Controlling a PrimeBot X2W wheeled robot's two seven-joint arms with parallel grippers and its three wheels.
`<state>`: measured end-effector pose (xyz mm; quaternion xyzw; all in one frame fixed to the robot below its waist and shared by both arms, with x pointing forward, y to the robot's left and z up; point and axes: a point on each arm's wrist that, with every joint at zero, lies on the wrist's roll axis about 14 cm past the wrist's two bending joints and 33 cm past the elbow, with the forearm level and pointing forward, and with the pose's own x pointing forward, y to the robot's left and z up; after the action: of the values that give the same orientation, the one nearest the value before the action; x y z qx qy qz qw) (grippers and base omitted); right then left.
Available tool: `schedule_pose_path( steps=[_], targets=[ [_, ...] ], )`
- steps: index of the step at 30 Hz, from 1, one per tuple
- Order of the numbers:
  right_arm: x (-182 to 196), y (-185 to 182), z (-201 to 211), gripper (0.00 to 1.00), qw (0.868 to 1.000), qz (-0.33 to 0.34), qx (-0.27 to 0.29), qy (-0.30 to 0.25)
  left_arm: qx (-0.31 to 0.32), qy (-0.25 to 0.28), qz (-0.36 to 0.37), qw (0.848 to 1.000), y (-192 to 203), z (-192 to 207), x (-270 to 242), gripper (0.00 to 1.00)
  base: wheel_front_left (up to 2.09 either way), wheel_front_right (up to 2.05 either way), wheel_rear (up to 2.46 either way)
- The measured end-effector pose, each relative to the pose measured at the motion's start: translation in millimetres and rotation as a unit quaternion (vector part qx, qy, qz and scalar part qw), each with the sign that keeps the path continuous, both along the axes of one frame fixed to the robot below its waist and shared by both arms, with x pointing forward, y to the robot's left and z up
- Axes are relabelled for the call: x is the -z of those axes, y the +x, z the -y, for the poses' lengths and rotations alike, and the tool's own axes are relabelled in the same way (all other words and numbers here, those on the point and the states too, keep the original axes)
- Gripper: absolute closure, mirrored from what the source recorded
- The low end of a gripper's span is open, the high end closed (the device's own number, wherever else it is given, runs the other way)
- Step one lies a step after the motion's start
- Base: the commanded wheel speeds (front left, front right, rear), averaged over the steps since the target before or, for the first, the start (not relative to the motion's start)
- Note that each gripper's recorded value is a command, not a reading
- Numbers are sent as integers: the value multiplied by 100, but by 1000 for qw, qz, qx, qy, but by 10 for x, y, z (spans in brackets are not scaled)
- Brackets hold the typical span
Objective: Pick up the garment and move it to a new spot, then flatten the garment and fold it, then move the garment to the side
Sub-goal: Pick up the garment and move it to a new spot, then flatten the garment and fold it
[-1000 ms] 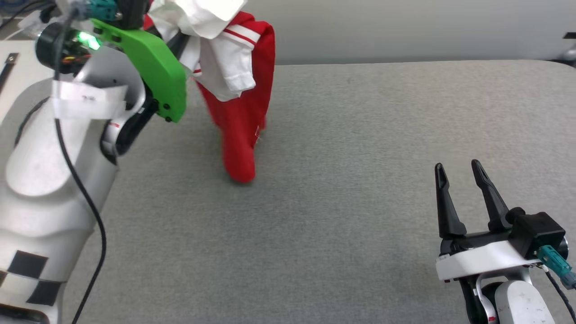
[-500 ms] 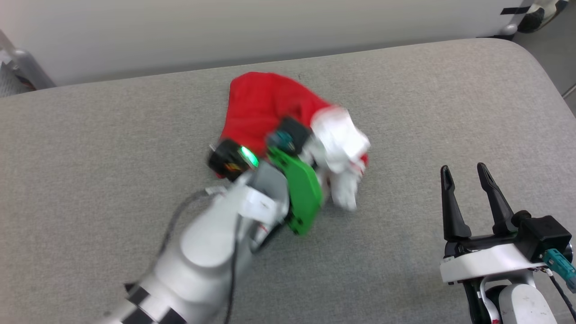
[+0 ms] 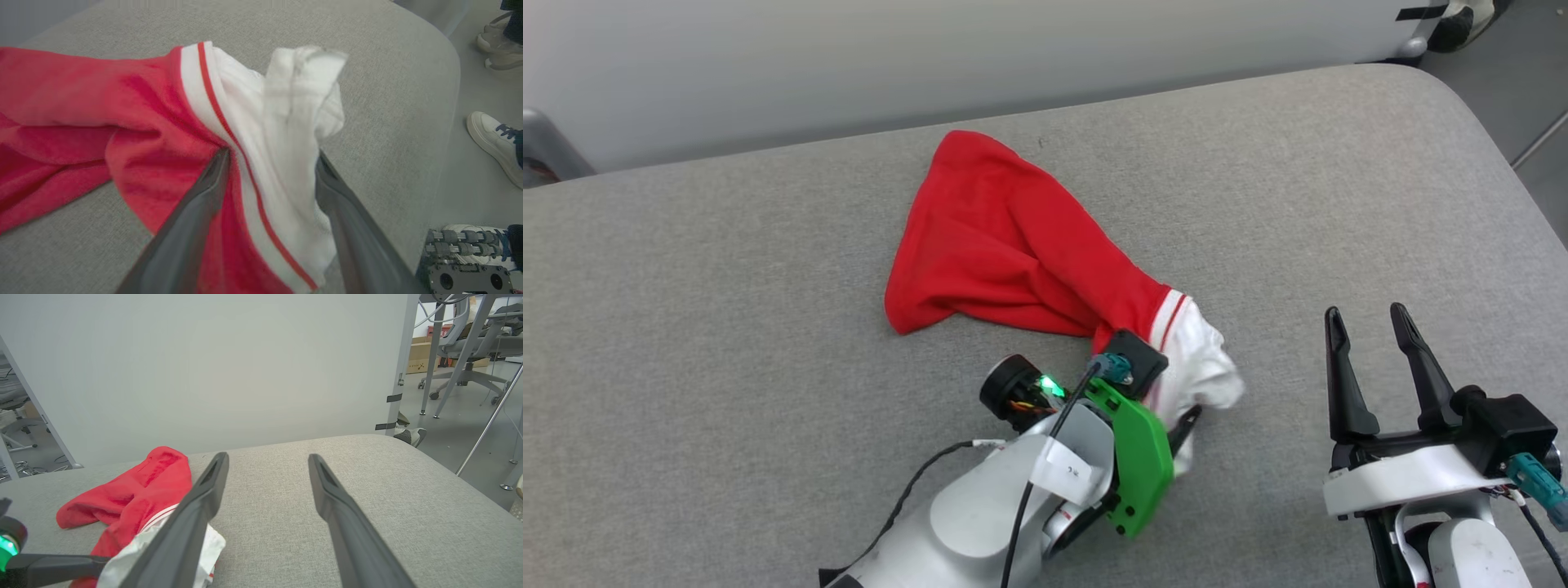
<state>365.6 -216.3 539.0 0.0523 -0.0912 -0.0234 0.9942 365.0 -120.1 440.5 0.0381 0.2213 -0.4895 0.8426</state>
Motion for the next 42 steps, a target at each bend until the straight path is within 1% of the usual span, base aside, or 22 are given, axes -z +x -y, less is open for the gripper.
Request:
schedule_pose_path(
  steps=[5, 8, 12, 14, 16, 18, 21, 25, 26, 27, 29, 34, 37, 40, 42],
  targets=[
    [32, 17, -62, 0, 1000, -4, -10, 3, -13, -62, 13, 998, -18, 49, -318, 0, 0, 0, 0],
    [42, 26, -101, 0, 1000, -5, -16, 5, -41, -108, 36, 993, 87, 16, -606, 0, 0, 0, 0],
    [61, 63, -208, 0, 999, -7, -32, 4, -96, -159, 100, 977, 384, -170, -1080, 0, 0, 0, 0],
    [52, 92, -281, 0, 999, -5, -43, 5, -129, -175, 130, 968, 529, -356, -1247, 0, 0, 0, 0],
    [50, 114, -333, 0, 999, -5, -51, 5, -155, -179, 155, 959, 633, -579, -1325, 0, 0, 0, 0],
    [61, 119, -388, 0, 998, -7, -59, 5, -192, -176, 181, 948, 753, -909, -1372, 0, 0, 0, 0],
    [69, 118, -445, 0, 998, -8, -68, 6, -241, -162, 211, 933, 834, -1391, -1368, 0, 0, 0, 0],
    [78, 102, -489, 0, 997, -10, -75, 5, -289, -153, 215, 920, 721, -1843, -1238, 0, 0, 0, 0],
    [78, 99, -498, 0, 997, -10, -76, 4, -298, -156, 219, 916, 678, -1923, -1242, 0, 0, 0, 0],
    [80, 97, -513, 0, 997, -11, -78, 3, -312, -163, 227, 908, 616, -2018, -1272, 0, 0, 0, 0],
    [88, 86, -529, 0, 997, -14, -81, 3, -331, -175, 233, 897, 499, -2134, -1287, 0, 0, 0, 0],
    [114, 49, -544, 0, 996, -20, -84, 3, -375, -184, 241, 876, 195, -2389, -1203, 0, 0, 0, 0],
    [135, 35, -539, 0, 996, -24, -83, 2, -384, -187, 245, 870, 75, -2431, -1175, 0, 0, 0, 0],
    [150, 23, -534, 0, 996, -27, -83, 2, -382, -178, 237, 876, -21, -2393, -1046, 0, 0, 0, 0],
    [162, 13, -534, 0, 996, -30, -83, 2, -389, -182, 230, 873, -47, -2397, -1006, 0, 0, 0, 0]
  ],
)
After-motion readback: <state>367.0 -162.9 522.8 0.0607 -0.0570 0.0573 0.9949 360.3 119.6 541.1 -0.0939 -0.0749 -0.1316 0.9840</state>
